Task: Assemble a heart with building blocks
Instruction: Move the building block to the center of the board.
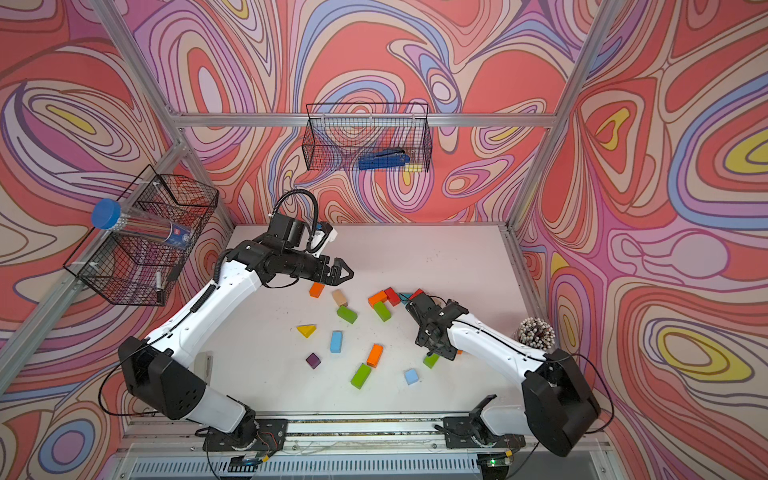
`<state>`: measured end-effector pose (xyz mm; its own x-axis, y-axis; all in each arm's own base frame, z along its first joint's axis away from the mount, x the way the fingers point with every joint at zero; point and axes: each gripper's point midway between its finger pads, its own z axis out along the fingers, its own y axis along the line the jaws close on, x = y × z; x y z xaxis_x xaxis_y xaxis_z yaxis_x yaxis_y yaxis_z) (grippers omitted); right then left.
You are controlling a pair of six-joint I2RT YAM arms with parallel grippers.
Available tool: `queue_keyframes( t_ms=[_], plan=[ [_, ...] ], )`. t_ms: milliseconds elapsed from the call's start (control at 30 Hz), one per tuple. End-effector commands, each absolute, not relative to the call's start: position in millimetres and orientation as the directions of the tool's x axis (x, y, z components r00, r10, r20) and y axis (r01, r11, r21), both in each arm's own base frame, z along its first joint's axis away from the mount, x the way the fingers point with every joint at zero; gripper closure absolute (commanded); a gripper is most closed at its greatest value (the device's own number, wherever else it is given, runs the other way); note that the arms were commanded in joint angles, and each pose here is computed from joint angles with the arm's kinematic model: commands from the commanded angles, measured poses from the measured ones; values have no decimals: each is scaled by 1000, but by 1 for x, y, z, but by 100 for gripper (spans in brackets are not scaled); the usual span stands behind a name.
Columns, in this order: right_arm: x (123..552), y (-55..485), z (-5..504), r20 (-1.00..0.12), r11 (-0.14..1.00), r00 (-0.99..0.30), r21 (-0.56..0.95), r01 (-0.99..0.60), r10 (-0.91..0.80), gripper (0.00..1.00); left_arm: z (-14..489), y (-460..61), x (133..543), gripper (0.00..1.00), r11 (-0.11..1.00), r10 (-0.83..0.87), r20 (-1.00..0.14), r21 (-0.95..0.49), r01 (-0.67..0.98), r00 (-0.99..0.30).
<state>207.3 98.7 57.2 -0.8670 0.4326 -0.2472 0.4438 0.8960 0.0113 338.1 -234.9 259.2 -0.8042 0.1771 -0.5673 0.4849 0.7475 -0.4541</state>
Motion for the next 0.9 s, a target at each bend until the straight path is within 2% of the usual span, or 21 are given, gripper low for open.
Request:
queue_keyframes(
  t_ms=[0,200,533,733,867],
  plan=[
    [200,106,49,-216,901,-876,53,431,432,33,270,-236,336,0,730,179,-603,-449,516,-778],
    [198,120,30,-171,931,-915,81,357,366,39,269,-235,337,0,736,180,-603,-442,513,-777],
    [216,173,28,-237,992,-968,114,60,86,69,265,-235,337,0,738,184,-593,-443,508,-784],
    [238,202,34,-292,978,-946,108,-180,-141,75,263,-235,338,0,744,186,-588,-439,504,-787],
    [251,214,32,-261,949,-921,49,-313,-290,75,262,-233,339,0,749,188,-588,-432,502,-787]
  ],
)
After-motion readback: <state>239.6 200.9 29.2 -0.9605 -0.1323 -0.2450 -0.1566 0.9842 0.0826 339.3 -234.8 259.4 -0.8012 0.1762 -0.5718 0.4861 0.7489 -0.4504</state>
